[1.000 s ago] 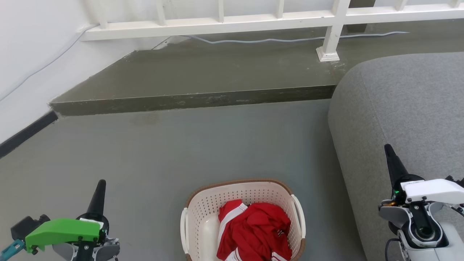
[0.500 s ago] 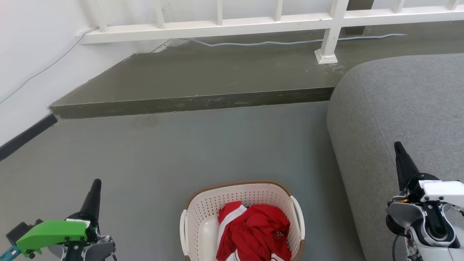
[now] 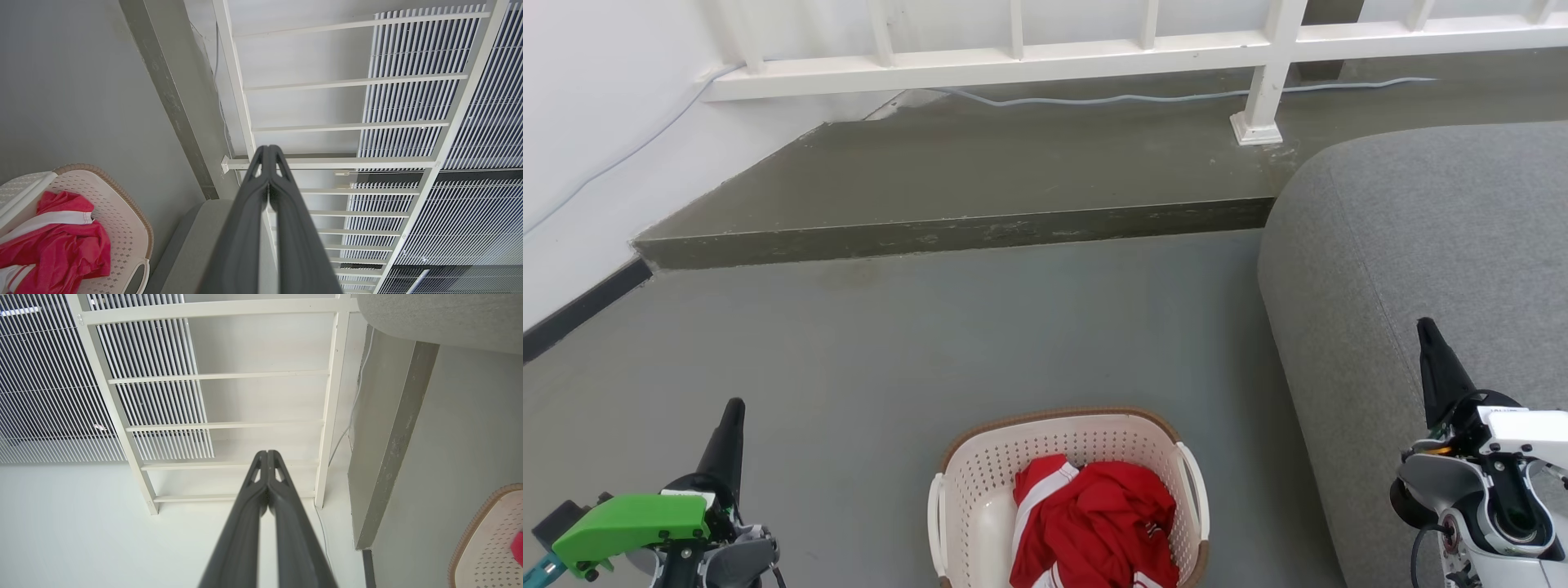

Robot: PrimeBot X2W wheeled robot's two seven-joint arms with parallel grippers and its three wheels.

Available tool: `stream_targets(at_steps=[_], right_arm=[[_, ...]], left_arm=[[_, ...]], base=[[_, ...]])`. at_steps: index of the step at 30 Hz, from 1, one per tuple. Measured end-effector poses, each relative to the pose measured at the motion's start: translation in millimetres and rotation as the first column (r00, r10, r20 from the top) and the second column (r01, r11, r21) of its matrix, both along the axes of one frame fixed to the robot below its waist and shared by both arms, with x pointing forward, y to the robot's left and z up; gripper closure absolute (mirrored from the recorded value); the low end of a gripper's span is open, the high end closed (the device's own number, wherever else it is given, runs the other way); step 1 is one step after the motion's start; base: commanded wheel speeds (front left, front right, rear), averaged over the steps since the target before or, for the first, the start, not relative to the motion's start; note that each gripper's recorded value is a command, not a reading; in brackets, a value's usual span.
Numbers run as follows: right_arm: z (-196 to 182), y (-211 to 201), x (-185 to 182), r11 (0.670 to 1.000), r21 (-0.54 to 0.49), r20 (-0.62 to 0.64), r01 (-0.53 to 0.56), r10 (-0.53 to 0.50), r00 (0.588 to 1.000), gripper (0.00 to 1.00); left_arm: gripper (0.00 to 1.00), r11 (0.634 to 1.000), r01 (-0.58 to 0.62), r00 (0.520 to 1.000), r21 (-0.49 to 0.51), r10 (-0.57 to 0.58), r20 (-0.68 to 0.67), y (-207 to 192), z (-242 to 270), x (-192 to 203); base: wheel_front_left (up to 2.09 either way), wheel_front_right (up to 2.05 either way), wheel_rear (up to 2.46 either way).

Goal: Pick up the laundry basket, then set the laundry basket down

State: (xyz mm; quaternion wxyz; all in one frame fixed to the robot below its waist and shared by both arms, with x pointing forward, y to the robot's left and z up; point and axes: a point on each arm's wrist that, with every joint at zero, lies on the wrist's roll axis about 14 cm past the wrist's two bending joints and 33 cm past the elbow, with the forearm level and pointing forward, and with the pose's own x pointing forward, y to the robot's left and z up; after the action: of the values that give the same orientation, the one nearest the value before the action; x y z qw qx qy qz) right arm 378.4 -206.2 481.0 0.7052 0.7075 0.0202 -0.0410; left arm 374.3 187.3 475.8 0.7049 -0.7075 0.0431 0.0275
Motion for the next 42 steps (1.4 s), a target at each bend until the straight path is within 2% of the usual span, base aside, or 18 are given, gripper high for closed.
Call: stream_targets(at_steps=[42], right_arm=[[0.9,-0.2,0.2,1.0,0.001,0.003,0.002,-0.002,1.0,1.0]], left_arm=[[1.0,1.0,0.006,1.0,-0.002,-0.006,0.001,-0.6,0.1,0.1]], base=[[0.0,0.0,0.0]])
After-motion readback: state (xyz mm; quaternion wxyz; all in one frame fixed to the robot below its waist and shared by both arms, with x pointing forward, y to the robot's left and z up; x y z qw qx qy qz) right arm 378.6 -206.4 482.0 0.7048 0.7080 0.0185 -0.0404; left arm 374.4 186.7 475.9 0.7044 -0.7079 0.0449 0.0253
